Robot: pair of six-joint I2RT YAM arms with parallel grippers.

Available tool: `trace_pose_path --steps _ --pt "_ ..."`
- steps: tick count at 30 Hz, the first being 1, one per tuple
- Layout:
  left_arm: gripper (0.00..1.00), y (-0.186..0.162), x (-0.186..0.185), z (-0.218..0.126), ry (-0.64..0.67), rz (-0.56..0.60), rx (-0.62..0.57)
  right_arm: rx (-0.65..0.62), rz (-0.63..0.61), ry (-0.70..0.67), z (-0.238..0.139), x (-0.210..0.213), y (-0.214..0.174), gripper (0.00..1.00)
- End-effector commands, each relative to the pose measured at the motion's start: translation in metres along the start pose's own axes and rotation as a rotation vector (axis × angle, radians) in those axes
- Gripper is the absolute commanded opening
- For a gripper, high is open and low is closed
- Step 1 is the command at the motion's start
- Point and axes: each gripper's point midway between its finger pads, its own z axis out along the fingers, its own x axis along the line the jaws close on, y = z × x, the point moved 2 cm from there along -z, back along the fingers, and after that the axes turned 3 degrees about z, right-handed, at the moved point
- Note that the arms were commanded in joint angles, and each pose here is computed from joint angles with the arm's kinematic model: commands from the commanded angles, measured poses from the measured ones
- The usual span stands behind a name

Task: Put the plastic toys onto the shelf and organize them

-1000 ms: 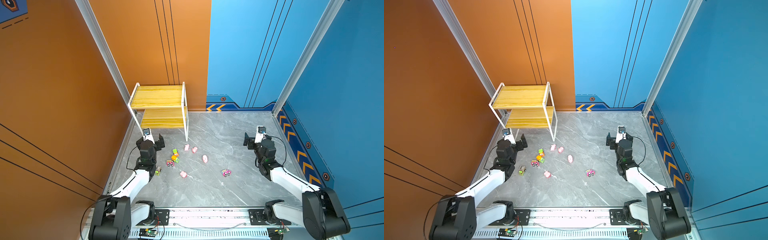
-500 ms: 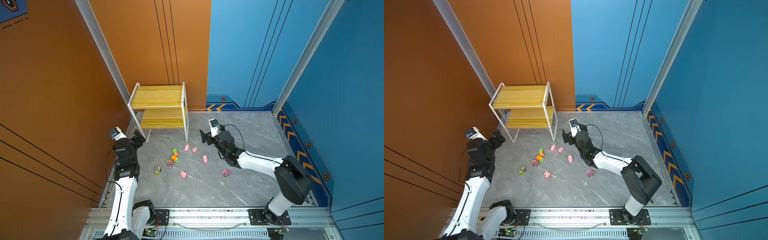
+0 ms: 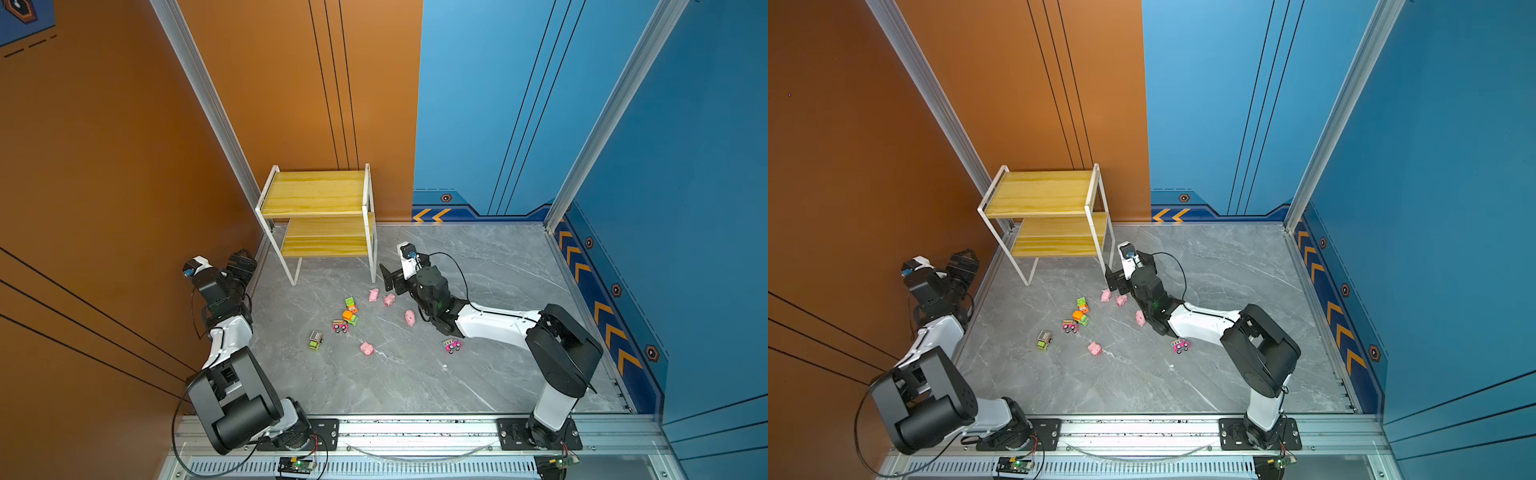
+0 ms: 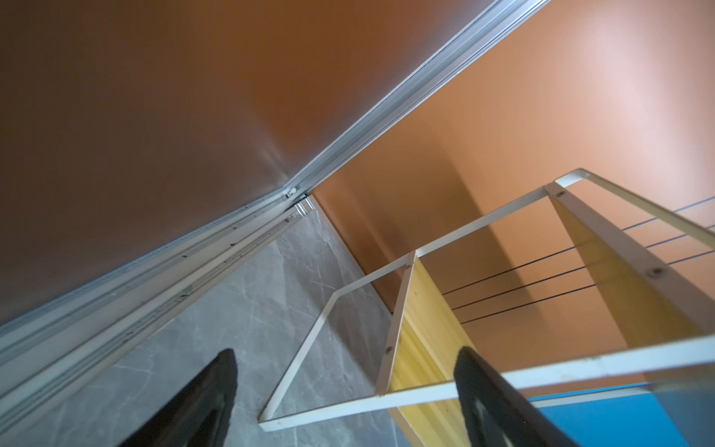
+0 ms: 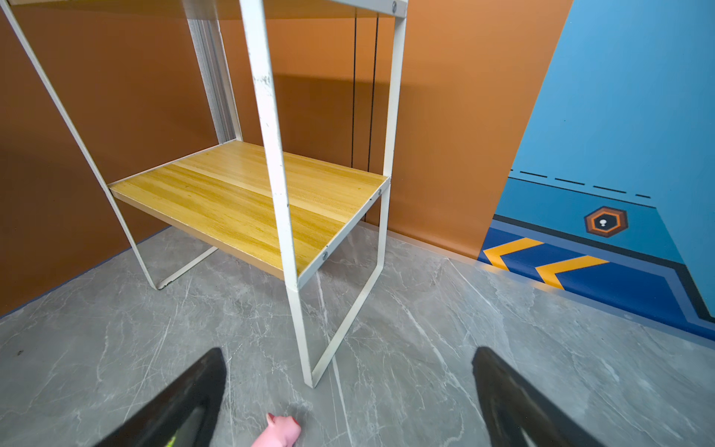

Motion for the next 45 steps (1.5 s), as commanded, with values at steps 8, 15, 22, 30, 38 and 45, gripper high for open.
trace_pose_path --steps 8,15,22,30,38,45 --pt "0.83 0.019 -0.034 0.060 -0.187 -0.174 0.104 -0.002 0.075 -0.037 -0.022 -0.022 0.000 0.99" --pt "0.82 0.004 -0.040 0.099 -0.217 -0.192 0.177 0.008 0.067 -0.042 -0.028 -0.027 0.004 0.99" --pt "0.80 -0.026 -0.049 0.128 -0.219 -0.165 0.262 0.026 0.056 -0.054 -0.036 -0.031 0.001 0.99" --pt "0.79 -0.049 -0.055 0.153 -0.248 -0.168 0.328 0.030 0.050 -0.073 -0.047 -0.035 0.003 0.99" --pt "0.79 -0.082 -0.081 0.169 -0.321 -0.156 0.423 0.040 0.042 -0.081 -0.055 -0.035 0.000 0.99" --pt "0.76 -0.105 -0.099 0.181 -0.371 -0.151 0.482 0.043 0.010 -0.095 -0.062 -0.034 0.003 0.99"
